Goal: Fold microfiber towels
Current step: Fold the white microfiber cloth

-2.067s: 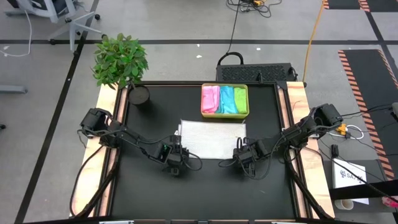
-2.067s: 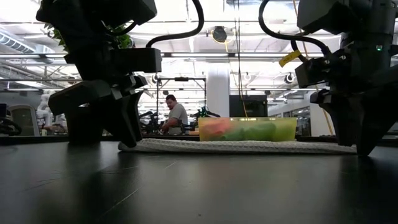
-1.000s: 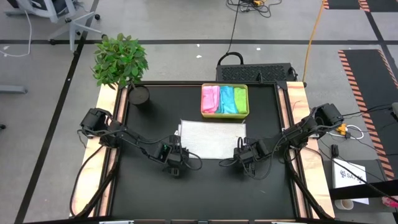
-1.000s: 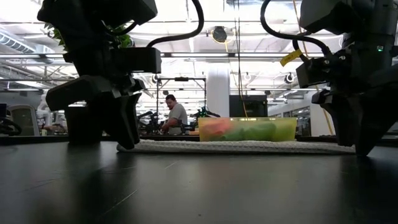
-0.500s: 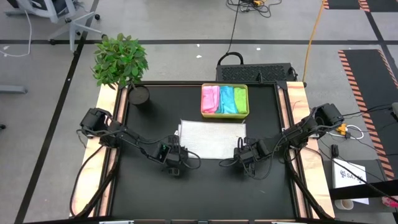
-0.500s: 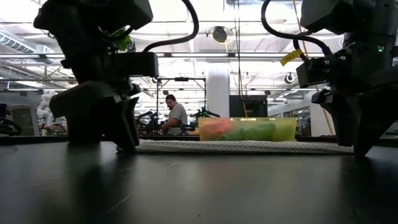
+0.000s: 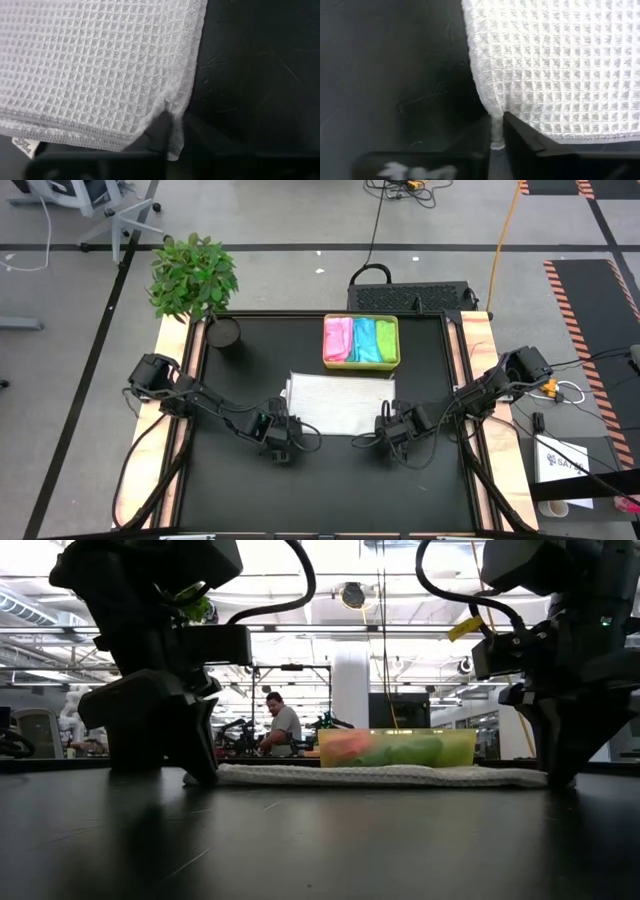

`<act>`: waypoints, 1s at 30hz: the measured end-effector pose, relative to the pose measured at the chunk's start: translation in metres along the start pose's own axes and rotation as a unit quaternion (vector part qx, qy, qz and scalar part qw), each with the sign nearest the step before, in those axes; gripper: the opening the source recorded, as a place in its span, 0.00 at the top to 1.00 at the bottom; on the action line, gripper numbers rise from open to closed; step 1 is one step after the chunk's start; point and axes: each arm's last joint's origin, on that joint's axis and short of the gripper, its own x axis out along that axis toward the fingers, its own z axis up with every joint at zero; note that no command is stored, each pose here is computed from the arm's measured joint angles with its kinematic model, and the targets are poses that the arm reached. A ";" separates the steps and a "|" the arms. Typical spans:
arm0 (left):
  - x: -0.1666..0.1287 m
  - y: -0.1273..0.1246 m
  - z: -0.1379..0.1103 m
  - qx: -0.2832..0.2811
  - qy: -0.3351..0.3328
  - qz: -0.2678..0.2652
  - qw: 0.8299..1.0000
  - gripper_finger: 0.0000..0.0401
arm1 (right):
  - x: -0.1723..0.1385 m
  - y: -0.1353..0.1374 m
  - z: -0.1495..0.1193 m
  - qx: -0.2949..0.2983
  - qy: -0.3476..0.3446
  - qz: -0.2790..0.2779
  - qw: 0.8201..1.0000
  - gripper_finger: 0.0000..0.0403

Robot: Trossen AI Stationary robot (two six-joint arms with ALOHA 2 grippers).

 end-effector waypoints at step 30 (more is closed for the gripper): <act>-0.053 -0.025 0.043 -0.151 0.071 -0.128 0.978 1.00 | -0.041 0.049 0.020 0.094 0.063 0.236 0.965 1.00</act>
